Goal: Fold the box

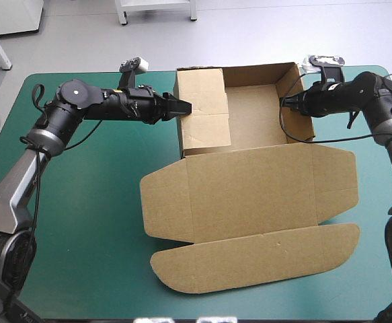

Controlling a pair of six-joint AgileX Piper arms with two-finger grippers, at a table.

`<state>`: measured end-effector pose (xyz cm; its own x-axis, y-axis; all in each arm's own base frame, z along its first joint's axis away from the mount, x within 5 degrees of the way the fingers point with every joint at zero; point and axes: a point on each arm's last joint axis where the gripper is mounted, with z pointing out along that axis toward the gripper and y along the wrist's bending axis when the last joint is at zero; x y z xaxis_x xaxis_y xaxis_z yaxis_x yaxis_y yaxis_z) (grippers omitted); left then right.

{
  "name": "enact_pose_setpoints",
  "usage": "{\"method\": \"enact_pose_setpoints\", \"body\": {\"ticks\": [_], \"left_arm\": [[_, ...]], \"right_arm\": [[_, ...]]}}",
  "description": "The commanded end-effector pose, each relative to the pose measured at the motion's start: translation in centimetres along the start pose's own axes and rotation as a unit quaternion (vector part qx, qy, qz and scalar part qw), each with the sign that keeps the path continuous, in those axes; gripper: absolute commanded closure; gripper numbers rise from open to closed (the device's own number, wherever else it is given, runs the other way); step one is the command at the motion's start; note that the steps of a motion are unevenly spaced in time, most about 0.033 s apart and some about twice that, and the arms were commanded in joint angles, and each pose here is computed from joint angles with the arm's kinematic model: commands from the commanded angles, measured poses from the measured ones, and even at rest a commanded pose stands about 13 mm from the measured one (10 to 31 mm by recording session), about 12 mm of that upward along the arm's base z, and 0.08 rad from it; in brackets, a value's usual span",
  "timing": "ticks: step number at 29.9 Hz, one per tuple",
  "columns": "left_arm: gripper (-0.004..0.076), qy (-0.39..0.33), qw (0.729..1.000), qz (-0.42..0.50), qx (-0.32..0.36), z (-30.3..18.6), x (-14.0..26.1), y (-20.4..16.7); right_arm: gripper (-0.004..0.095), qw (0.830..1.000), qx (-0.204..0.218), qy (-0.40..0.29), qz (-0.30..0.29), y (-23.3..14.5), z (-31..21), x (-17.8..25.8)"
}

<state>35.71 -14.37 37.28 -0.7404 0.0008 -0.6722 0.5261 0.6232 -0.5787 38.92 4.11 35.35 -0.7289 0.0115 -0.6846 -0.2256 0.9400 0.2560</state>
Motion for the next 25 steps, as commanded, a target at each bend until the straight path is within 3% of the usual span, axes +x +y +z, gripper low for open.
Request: {"method": "enact_pose_setpoints", "body": {"ticks": [1, 6, 17, 25], "left_arm": [[0.0349, -0.036, 0.999, 0.004, -0.004, -2.0, -1.1, -2.2], [0.0358, -0.03, 0.999, 0.004, -0.018, -2.0, -1.0, -2.0], [0.0359, 0.035, 0.991, 0.006, -0.125, -1.6, 0.2, -1.2], [0.0359, 0.126, 0.975, 0.027, -0.181, 0.6, 0.8, -1.8]], "right_arm": [[0.0919, 0.999, -0.007, -0.04, 0.013, 1.8, -1.8, -1.1], [0.0919, 1.0, -0.014, -0.014, 0.016, 2.8, -0.2, -0.6], [0.0917, 0.999, -0.023, 0.009, 0.025, 4.2, 2.2, 0.1], [0.0916, 0.999, -0.026, 0.008, 0.032, 4.5, 2.8, 0.2]]}}
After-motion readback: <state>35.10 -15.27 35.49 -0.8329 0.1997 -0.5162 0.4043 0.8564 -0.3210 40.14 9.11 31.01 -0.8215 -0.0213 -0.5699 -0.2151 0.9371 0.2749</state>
